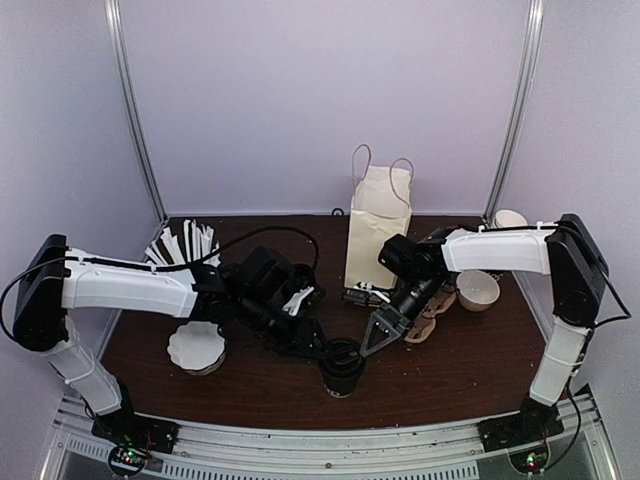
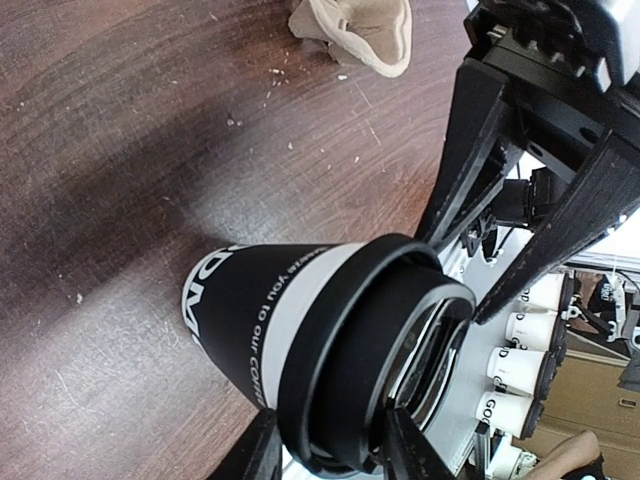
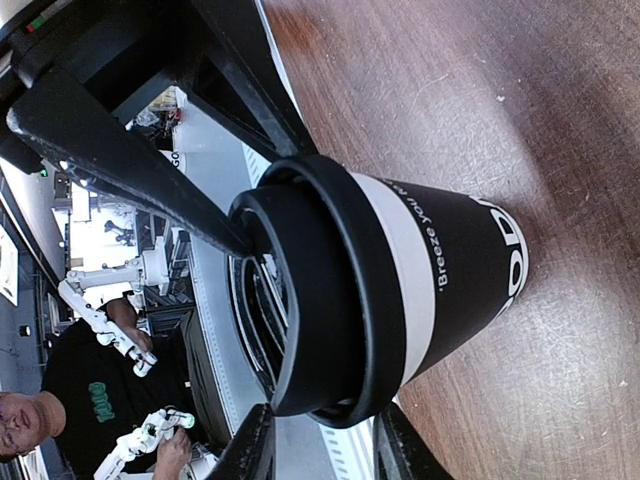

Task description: Pack the takeout coffee

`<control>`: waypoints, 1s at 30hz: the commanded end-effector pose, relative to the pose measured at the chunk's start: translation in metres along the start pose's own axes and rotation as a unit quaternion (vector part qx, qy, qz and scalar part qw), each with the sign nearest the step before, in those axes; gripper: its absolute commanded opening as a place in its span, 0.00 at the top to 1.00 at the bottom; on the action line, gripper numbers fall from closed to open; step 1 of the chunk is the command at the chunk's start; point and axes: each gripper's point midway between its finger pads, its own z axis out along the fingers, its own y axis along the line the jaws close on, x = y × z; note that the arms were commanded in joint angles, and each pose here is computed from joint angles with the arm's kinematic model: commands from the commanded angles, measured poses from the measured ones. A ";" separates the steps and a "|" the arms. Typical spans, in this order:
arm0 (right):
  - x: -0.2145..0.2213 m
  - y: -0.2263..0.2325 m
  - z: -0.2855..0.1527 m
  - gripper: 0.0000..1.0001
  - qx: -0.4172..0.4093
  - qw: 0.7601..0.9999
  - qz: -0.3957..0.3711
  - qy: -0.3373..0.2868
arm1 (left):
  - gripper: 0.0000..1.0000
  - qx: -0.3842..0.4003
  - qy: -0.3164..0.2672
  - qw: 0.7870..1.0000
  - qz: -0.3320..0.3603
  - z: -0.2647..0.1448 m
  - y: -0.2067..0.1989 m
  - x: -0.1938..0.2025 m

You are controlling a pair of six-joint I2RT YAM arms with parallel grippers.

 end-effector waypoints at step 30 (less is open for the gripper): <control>0.017 0.007 -0.035 0.33 0.170 0.969 -0.177 -0.013 | 0.57 -0.058 -0.041 0.989 0.128 -0.020 -0.010 -0.040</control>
